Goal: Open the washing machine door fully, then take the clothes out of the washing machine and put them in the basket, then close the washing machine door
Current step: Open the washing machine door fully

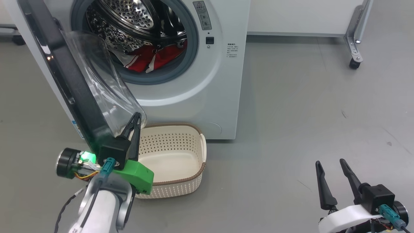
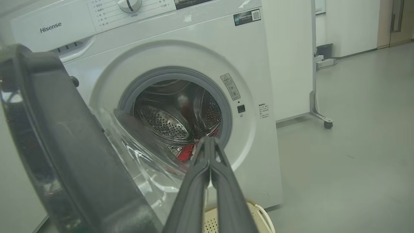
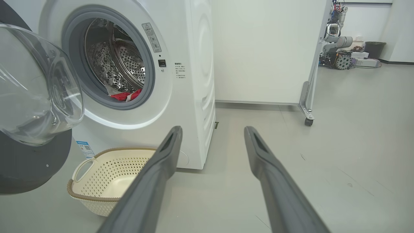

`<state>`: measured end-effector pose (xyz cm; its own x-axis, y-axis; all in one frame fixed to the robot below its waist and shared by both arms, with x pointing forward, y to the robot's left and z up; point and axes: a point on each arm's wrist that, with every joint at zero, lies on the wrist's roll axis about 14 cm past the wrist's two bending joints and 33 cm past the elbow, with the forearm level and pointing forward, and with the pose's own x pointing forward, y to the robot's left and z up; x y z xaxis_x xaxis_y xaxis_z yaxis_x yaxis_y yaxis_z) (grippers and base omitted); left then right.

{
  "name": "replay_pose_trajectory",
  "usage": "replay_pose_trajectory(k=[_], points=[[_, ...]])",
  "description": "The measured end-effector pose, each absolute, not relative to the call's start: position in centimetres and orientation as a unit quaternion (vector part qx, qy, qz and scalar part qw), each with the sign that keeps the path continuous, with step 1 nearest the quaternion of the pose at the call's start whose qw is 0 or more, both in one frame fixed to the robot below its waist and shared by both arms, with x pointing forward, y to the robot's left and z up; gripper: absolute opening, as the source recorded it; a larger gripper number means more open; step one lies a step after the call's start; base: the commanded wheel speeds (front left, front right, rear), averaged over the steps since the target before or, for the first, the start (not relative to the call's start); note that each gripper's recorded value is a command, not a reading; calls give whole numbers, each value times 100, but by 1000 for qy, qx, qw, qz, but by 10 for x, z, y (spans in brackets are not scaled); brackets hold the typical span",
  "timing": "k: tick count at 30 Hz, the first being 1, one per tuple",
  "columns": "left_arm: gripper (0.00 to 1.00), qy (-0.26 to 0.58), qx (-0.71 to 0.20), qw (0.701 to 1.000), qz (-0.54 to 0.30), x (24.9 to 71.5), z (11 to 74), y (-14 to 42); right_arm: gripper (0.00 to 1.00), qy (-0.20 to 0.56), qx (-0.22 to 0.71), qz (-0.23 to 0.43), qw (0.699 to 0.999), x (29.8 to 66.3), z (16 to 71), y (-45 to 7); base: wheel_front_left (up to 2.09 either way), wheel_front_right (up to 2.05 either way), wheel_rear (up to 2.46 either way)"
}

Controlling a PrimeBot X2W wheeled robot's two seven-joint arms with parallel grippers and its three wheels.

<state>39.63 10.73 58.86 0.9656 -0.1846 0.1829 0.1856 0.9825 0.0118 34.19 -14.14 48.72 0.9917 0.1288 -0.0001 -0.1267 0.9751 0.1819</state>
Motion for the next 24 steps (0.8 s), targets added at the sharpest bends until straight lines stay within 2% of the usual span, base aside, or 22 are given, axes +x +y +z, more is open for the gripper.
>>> replay_pose_trajectory(k=[9, 24], points=[[0, 24, -8, 994, -103, 396, 526, 99, 100, 6, 95, 41, 995, 340, 486, -154, 0, 0, 0], [0, 75, -25, 995, -57, 399, 496, 122, 100, 9, 95, 37, 995, 340, 482, -159, 0, 0, 0]])
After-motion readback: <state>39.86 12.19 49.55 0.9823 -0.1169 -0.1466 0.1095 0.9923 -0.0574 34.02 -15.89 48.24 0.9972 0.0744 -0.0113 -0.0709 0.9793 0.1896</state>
